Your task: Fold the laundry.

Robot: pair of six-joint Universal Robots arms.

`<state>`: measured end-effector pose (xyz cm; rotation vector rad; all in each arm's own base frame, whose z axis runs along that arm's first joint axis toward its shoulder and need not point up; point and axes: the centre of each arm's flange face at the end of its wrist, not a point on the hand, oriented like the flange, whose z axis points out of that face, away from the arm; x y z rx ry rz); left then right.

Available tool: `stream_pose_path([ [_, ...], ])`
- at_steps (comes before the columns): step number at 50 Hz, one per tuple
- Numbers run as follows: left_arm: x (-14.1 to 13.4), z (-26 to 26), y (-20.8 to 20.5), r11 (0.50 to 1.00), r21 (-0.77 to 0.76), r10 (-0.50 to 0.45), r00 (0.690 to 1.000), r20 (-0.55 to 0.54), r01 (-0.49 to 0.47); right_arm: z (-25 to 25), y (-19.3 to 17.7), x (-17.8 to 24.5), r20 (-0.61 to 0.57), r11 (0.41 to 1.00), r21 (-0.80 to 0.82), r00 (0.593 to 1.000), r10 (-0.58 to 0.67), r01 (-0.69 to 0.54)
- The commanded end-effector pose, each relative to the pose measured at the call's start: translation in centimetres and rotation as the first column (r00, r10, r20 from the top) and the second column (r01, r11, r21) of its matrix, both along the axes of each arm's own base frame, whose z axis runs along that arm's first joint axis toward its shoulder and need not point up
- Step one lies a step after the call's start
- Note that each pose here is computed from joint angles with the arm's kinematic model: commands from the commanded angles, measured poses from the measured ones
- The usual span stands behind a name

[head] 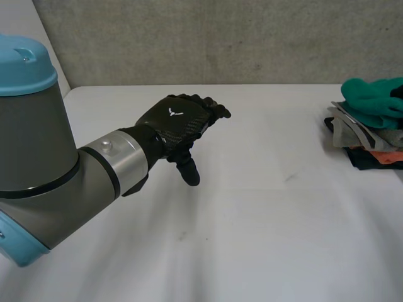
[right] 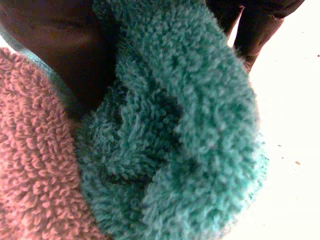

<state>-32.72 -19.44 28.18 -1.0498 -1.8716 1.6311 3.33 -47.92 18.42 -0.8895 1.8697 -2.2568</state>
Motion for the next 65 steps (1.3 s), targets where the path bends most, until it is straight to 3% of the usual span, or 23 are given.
stream_pose_path([
  [1,0.0,-0.1,0.0,1.0,0.026,0.006,1.0,-0.018,-0.006,0.6,0.2,-0.1,0.001,1.0,0.016,1.0,0.0,0.0],
  [5,0.0,-0.1,0.0,1.0,0.026,0.006,1.0,-0.02,-0.006,0.4,0.2,-0.2,-0.004,0.999,0.039,1.0,-0.006,0.006],
  [21,-0.1,-0.4,-0.1,0.999,0.036,0.008,1.0,-0.015,-0.008,-1.7,0.0,-1.6,-0.249,0.97,0.114,0.952,-0.179,0.213],
  [35,-0.1,-0.2,0.0,1.0,0.031,0.005,1.0,-0.019,-0.005,2.9,2.0,-0.4,-0.237,0.968,0.059,0.945,-0.225,0.246],
  [43,-0.1,-0.1,0.1,1.0,0.028,0.005,1.0,-0.02,-0.005,8.9,3.5,-0.6,-0.189,0.947,-0.041,0.929,-0.319,0.318],
  [50,0.0,0.2,0.1,1.0,0.025,0.006,1.0,-0.027,-0.005,13.7,4.8,-2.3,-0.207,0.888,-0.165,0.866,-0.456,0.429],
  [54,0.1,0.5,0.2,1.0,0.027,0.01,0.999,-0.041,-0.009,15.3,5.0,-4.5,-0.251,0.791,-0.249,0.751,-0.61,0.559],
  [55,0.1,0.6,0.2,1.0,0.026,0.011,0.999,-0.045,-0.009,16.6,5.2,-4.8,-0.258,0.744,-0.303,0.7,-0.666,0.596],
  [58,0.2,1.1,0.2,1.0,0.016,0.012,0.998,-0.058,-0.011,18.4,5.8,-4.9,-0.241,0.684,-0.361,0.645,-0.725,0.634],
  [60,0.4,1.6,0.0,1.0,0.0,0.024,0.997,-0.076,-0.024,19.5,6.1,-2.8,-0.197,0.686,-0.39,0.672,-0.713,0.614],
  [62,0.6,2.2,-0.2,0.999,-0.014,0.041,0.994,-0.098,-0.043,19.7,6.3,0.4,-0.157,0.731,-0.385,0.741,-0.653,0.563],
  [63,0.8,2.5,-0.4,0.998,-0.023,0.056,0.992,-0.112,-0.059,19.5,6.9,3.3,-0.111,0.781,-0.363,0.809,-0.578,0.508],
  [65,1.7,3.7,-1.2,0.99,-0.05,0.122,0.98,-0.16,-0.131,19.6,7.9,5.6,-0.067,0.822,-0.337,0.86,-0.507,0.458],
])
